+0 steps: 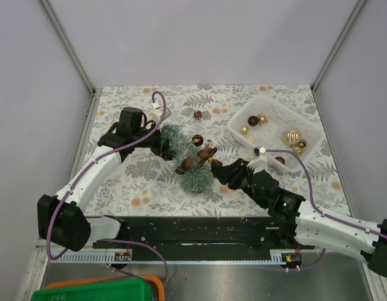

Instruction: Decorate the small christmas tree

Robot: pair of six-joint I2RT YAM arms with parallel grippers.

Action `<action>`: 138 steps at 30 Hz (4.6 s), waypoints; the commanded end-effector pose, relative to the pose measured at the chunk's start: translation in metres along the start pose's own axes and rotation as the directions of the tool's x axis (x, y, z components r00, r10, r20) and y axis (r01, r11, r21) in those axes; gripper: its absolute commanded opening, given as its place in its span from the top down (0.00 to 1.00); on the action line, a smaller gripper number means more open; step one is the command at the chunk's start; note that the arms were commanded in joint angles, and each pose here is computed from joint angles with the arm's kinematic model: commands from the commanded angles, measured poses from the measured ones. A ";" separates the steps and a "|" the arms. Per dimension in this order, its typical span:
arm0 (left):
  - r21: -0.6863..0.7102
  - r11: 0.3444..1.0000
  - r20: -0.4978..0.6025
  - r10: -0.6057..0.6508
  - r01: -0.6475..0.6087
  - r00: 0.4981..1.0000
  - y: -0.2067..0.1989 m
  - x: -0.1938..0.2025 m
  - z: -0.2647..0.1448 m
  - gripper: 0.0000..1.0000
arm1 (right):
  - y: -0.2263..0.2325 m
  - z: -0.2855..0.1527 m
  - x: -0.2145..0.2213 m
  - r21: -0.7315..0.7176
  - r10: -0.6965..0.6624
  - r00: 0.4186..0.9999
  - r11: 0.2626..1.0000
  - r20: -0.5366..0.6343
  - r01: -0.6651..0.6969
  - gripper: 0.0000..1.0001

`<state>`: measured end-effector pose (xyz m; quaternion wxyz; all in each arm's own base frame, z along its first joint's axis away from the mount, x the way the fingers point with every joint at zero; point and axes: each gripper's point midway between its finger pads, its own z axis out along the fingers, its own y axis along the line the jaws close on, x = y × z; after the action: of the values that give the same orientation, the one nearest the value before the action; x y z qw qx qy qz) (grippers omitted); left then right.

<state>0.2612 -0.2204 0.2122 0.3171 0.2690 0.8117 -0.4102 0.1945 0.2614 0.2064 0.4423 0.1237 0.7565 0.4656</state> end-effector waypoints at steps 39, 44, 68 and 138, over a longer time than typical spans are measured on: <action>-0.029 0.998 0.013 0.059 -0.058 0.998 -0.004 -0.010 -0.009 0.01 | -0.014 0.005 0.019 -0.044 0.018 1.000 0.999 -0.015 -0.018 0.60; -0.030 0.998 0.011 0.060 -0.059 0.998 -0.004 -0.010 -0.010 0.01 | -0.022 0.004 0.024 -0.033 0.019 1.000 0.999 -0.022 -0.019 0.60; -0.032 0.997 0.009 0.064 -0.063 0.998 -0.005 -0.010 -0.011 0.01 | 0.025 -0.012 -0.006 -0.147 -0.063 0.998 0.987 0.018 0.065 0.62; -0.027 0.997 0.011 0.067 -0.066 0.998 -0.010 -0.015 -0.015 0.01 | 0.007 -0.004 -0.002 -0.131 -0.103 0.993 0.985 0.061 0.111 0.49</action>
<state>0.2542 -0.2124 0.2101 0.3041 0.2716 0.8256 -0.3900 0.1895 0.2640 0.2008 0.4804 0.0549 0.7346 0.4759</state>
